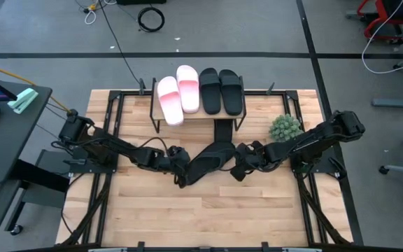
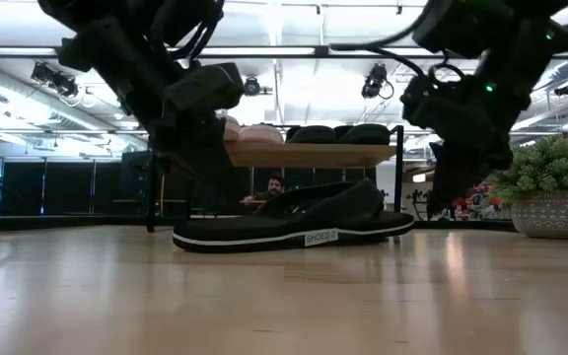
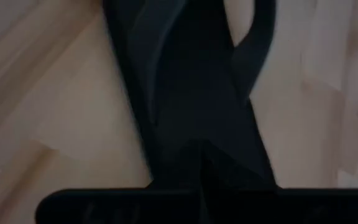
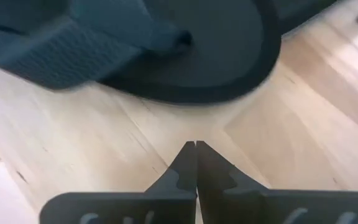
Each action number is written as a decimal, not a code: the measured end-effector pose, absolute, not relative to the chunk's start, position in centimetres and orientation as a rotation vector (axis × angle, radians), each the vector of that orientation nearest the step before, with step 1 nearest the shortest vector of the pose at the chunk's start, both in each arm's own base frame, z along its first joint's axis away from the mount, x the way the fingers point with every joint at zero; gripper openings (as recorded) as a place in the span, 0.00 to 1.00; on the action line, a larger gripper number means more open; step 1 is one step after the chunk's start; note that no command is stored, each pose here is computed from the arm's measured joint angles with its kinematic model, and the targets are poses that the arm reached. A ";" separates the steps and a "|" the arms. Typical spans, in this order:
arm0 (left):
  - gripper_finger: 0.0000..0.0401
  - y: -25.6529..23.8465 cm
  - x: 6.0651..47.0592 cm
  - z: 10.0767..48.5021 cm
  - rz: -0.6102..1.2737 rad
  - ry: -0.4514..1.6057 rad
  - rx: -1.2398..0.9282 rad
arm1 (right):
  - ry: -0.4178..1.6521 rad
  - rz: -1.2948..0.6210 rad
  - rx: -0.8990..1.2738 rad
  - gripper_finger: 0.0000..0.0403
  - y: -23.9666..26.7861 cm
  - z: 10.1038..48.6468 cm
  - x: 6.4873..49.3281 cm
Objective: Pick and place slides into the shelf
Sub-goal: Put the left flip flop under the shelf
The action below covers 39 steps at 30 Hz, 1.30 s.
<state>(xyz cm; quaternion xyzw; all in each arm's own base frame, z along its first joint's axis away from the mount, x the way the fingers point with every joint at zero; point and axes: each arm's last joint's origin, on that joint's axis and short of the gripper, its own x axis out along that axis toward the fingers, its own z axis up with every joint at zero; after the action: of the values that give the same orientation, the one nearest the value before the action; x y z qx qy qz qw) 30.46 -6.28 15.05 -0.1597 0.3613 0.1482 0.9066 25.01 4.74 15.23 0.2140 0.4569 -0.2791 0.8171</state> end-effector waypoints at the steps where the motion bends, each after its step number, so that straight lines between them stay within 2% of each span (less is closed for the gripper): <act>1: 0.02 -6.3 30.5 15.0 0.304 0.745 -0.329 | 0.979 -0.604 0.460 0.00 4.6 15.0 24.9; 10: 0.02 -6.1 30.6 15.1 0.307 0.740 -0.329 | 0.946 -0.659 0.482 0.00 2.5 14.9 25.2; 15: 0.07 -6.1 30.6 15.1 0.283 0.747 -0.268 | 0.862 -0.555 0.498 0.01 3.1 15.4 26.3; 21: 0.11 -6.1 30.6 15.1 0.213 0.768 -0.096 | 0.849 -0.425 0.453 0.03 5.1 16.7 26.9; 28: 0.26 -5.5 30.8 15.2 0.179 0.762 0.096 | 0.828 -0.346 0.406 0.03 6.6 17.5 27.3; 34: 0.42 -3.2 31.1 15.3 0.260 0.762 0.067 | 0.826 -0.348 0.398 0.03 6.4 17.5 27.3; 39: 0.48 -2.3 31.5 15.6 0.282 0.719 0.032 | 0.830 -0.340 0.378 0.03 6.4 17.5 27.3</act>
<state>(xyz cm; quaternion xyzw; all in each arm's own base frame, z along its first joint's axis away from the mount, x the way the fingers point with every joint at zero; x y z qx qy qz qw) 31.51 -2.32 15.56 0.0155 0.3507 0.1377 0.9262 27.33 6.40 17.51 0.1818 0.3986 -0.1632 0.8840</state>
